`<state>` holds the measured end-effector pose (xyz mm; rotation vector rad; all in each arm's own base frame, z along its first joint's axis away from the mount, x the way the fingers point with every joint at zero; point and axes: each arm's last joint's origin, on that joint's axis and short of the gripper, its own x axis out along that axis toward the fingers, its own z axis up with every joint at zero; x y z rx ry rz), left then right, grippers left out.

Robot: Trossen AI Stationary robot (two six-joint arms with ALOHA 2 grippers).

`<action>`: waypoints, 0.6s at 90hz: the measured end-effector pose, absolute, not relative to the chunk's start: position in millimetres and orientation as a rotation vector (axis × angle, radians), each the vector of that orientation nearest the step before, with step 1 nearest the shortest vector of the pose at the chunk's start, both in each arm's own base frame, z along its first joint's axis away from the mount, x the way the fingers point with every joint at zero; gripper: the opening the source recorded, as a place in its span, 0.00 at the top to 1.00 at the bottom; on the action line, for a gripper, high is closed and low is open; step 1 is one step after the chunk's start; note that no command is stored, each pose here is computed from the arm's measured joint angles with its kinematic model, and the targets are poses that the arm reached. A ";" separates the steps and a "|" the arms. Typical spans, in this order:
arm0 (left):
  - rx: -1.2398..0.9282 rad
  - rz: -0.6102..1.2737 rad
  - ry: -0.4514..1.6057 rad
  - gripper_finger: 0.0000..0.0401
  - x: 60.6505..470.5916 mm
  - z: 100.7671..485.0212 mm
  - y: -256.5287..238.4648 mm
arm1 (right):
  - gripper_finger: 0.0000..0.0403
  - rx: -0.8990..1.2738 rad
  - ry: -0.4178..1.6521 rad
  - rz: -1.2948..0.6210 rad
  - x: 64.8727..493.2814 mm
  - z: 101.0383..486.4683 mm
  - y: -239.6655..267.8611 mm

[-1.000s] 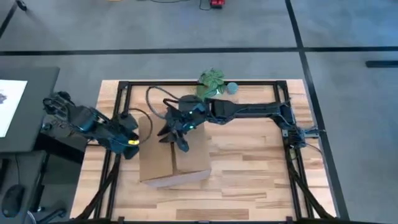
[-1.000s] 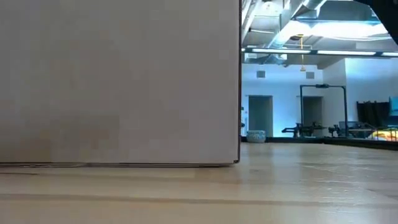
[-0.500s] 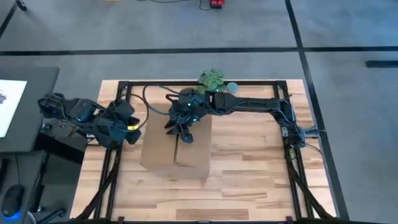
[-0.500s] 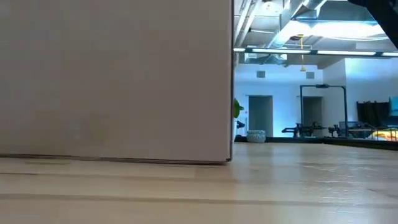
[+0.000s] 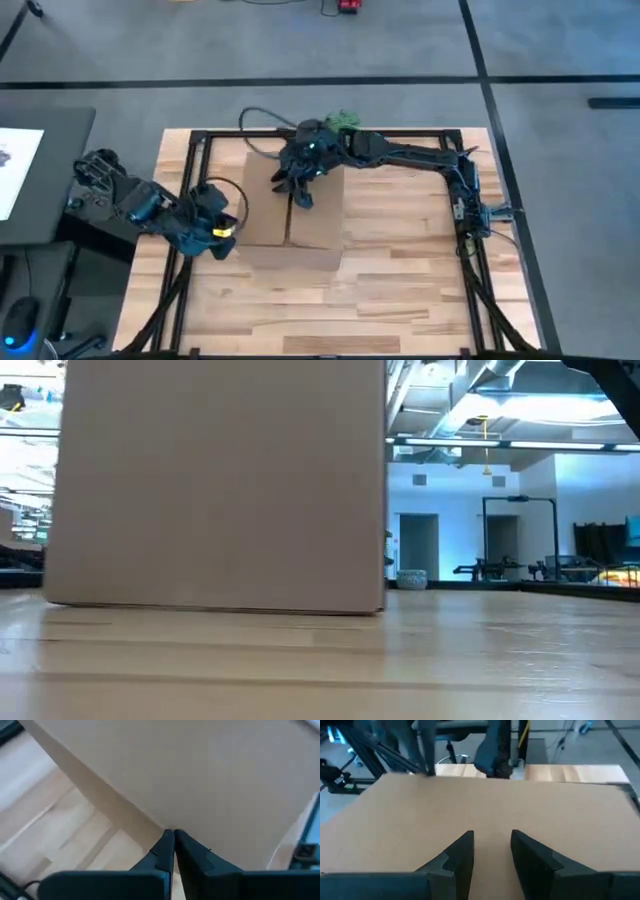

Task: Wrap mug
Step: Close the box

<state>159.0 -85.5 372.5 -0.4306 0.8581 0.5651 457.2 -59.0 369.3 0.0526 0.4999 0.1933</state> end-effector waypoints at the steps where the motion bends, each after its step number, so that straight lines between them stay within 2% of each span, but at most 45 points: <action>1: -0.426 0.569 0.861 1.00 160.2 371.6 -86.3 | 0.70 0.054 0.503 0.194 456.0 370.2 -58.6; 12: -0.402 0.618 0.860 1.00 171.0 364.1 -92.4 | 0.70 0.056 0.572 0.210 448.5 370.9 -46.5; 37: -0.413 0.651 0.916 1.00 184.0 349.6 -103.2 | 0.70 0.016 0.513 0.168 430.0 399.6 -37.0; 54: -0.405 0.627 0.914 1.00 185.5 348.1 -108.7 | 0.70 -0.001 0.626 0.171 436.9 376.6 -40.6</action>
